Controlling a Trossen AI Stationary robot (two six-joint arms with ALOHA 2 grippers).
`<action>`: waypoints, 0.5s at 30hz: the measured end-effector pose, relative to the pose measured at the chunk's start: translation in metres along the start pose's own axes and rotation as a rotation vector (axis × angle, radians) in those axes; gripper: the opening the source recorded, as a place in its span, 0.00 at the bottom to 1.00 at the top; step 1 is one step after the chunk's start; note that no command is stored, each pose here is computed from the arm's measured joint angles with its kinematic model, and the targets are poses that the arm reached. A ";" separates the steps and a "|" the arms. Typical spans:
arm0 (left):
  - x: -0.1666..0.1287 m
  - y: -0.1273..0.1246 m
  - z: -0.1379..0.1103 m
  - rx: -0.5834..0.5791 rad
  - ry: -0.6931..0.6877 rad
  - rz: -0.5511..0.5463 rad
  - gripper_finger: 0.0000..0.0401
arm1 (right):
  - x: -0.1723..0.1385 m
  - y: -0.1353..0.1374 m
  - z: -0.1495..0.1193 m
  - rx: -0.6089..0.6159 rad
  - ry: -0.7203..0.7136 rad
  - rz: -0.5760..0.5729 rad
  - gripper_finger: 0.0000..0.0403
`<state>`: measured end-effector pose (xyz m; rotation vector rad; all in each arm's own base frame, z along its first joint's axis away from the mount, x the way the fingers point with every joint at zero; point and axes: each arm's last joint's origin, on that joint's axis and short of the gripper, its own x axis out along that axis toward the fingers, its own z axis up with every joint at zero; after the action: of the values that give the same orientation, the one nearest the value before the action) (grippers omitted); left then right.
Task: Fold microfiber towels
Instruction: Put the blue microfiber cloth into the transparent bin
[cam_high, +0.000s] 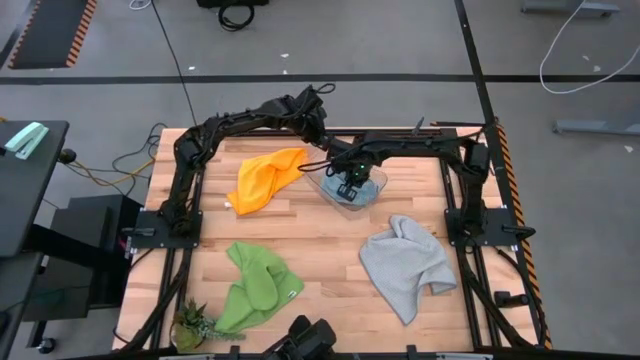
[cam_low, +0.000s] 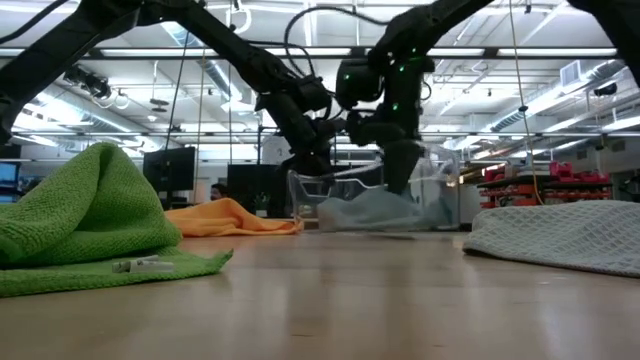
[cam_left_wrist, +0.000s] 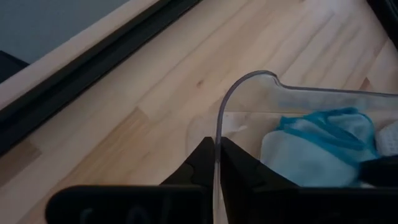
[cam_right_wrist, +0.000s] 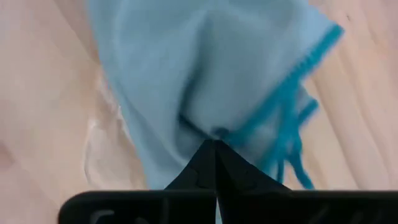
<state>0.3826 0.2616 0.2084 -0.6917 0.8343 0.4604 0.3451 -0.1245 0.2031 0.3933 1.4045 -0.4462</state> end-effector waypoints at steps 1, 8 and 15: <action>0.001 -0.002 0.000 0.003 -0.002 -0.001 0.07 | 0.004 0.000 0.002 -0.002 -0.003 0.000 0.00; 0.003 -0.010 -0.003 0.005 0.002 0.002 0.11 | 0.018 0.000 0.010 0.001 -0.044 -0.068 0.00; 0.003 -0.010 -0.003 -0.022 0.000 0.005 0.07 | 0.019 -0.009 0.015 0.004 -0.098 -0.198 0.00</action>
<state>0.3888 0.2530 0.2085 -0.7097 0.8319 0.4753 0.3556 -0.1410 0.1866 0.2323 1.3524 -0.6218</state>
